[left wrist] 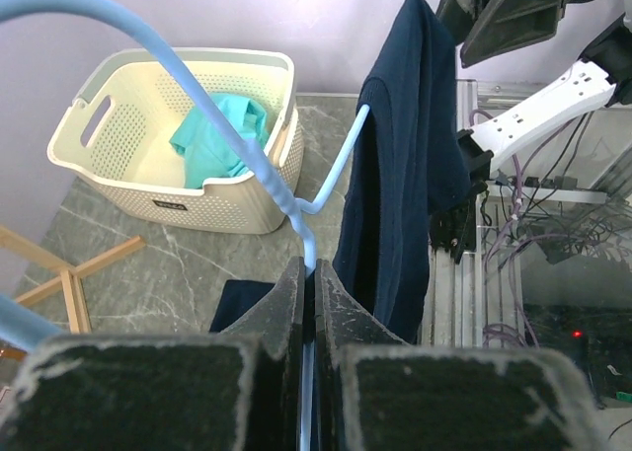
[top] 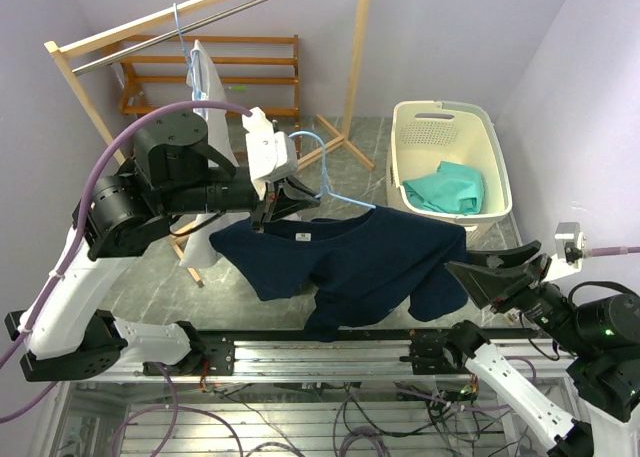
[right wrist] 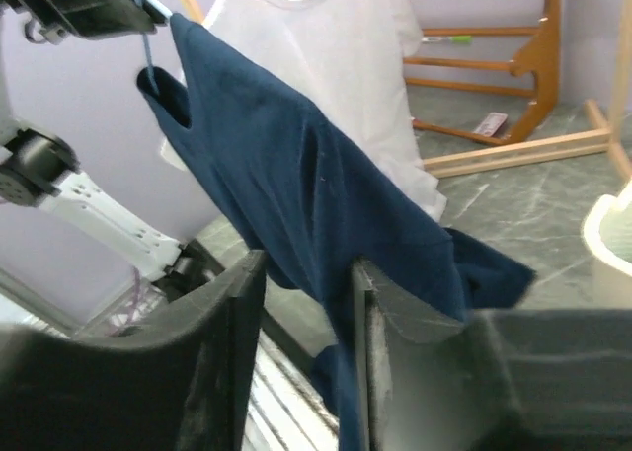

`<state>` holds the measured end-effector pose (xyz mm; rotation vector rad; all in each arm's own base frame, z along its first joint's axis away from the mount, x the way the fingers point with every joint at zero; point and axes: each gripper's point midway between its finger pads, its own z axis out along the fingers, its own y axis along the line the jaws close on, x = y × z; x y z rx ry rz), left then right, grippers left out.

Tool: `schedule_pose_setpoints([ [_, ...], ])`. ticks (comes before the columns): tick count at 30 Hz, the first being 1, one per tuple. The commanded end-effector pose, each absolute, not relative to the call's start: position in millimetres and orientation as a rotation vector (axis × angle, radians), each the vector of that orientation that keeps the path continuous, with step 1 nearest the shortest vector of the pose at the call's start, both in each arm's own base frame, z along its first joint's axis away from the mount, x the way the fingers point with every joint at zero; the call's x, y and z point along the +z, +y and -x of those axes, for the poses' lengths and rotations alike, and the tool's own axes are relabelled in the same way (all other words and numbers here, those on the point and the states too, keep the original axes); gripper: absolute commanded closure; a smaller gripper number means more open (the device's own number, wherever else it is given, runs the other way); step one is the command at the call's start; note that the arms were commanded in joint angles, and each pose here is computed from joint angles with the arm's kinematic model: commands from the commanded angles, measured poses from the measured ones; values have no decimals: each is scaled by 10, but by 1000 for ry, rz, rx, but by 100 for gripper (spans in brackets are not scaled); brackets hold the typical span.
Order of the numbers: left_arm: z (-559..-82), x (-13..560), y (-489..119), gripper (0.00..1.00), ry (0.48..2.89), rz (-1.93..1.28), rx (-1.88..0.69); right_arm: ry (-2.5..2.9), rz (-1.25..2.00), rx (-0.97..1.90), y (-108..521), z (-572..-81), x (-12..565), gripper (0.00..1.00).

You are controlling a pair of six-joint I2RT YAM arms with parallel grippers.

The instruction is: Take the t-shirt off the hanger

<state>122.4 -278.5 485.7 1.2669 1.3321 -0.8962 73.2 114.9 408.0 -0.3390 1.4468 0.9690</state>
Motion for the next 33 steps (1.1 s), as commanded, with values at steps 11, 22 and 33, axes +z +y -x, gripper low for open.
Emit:
schedule_pose_setpoints([
  [11,-1233,5034,-2548,93,1296,-1164,-826,1562,-243,557,170,-1139,3734,100],
  [22,-1283,5216,-2470,93,1273,-1107,-788,1557,-552,415,-459,-934,3467,100],
  [33,-1280,5347,-2435,93,1256,-1075,-788,1540,-654,507,-733,-716,3234,100],
])
